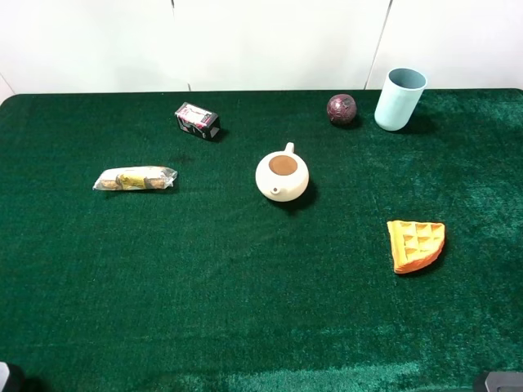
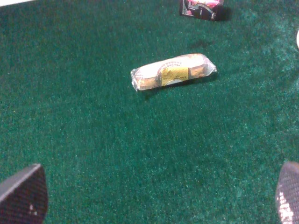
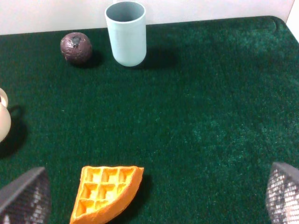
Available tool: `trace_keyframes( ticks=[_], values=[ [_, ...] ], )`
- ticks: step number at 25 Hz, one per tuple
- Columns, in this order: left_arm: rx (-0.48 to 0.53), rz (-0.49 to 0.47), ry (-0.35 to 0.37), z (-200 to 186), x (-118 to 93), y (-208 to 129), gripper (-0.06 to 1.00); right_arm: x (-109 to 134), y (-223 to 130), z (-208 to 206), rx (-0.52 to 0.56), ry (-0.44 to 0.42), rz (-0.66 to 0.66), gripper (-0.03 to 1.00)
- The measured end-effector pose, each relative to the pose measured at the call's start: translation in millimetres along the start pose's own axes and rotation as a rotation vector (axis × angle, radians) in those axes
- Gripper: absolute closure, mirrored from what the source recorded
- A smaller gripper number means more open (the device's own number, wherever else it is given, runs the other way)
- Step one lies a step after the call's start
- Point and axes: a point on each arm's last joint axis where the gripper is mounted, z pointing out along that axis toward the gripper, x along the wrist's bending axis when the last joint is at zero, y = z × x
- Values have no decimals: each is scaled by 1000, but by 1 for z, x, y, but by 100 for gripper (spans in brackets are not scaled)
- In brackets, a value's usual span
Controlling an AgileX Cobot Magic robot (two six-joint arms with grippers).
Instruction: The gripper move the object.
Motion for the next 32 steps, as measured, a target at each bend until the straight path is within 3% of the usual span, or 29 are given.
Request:
trace_keyframes(
  ticks=[23, 32],
  values=[
    [-12, 1, 2, -3, 0, 5, -5, 0, 0, 0, 0, 0, 0, 28],
    [152, -17, -22, 19, 8, 39, -5, 0, 0, 0, 0, 0, 0, 28]
  ],
)
